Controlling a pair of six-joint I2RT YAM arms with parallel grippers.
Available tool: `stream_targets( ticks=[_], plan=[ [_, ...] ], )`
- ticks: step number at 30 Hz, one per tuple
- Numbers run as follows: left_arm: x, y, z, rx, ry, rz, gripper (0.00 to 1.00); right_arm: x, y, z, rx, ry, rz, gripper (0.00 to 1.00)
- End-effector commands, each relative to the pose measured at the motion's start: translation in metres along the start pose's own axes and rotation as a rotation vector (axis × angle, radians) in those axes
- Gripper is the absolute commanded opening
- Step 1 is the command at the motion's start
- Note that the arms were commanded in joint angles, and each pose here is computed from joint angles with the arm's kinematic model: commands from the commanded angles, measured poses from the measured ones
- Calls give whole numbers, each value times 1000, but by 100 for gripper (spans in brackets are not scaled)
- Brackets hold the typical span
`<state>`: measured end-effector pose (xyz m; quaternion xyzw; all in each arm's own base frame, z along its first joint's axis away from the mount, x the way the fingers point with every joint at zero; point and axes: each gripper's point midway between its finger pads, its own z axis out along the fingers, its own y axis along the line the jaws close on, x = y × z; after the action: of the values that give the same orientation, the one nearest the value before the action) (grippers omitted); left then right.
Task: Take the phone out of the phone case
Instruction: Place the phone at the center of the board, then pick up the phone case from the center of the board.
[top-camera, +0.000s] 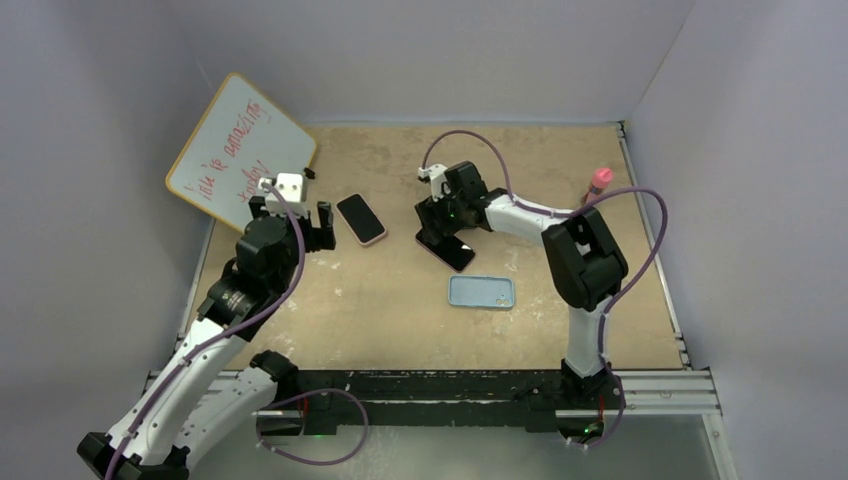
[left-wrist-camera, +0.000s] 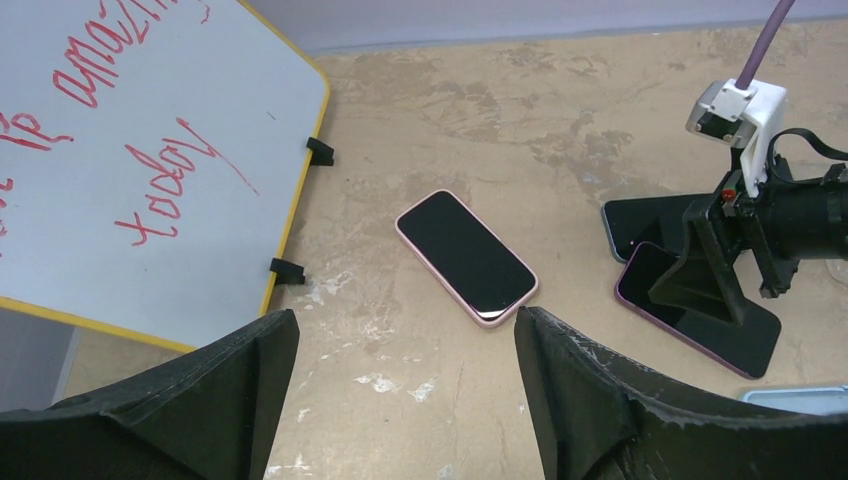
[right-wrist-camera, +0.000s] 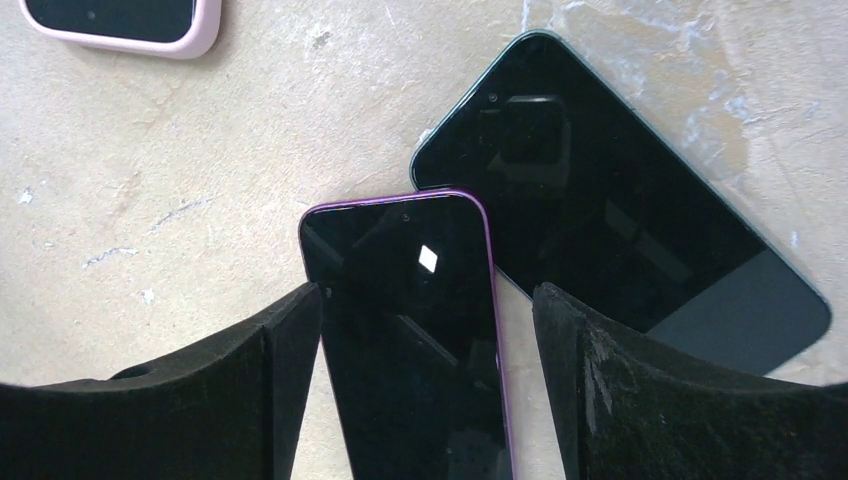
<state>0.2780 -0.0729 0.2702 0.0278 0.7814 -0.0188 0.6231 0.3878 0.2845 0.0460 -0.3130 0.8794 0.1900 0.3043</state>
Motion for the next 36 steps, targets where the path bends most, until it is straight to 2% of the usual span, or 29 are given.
stream_targets(
  ticks=[1,19,25,31,36],
  plan=[
    [-7,-3,3,18,-30,-38,82,-27,11,1,-17,-60,-8,78],
    [-3,-1,7,32,-12,-62,81,-5,54,3,-172,19,-94,76],
    [-4,0,7,35,-14,-68,81,-6,56,-11,-109,-5,-105,76],
    [-4,1,7,33,-15,-76,81,4,99,-22,-157,-16,-108,76],
    [-4,1,8,36,-14,-78,81,31,133,-22,-222,38,-70,76]
  ],
)
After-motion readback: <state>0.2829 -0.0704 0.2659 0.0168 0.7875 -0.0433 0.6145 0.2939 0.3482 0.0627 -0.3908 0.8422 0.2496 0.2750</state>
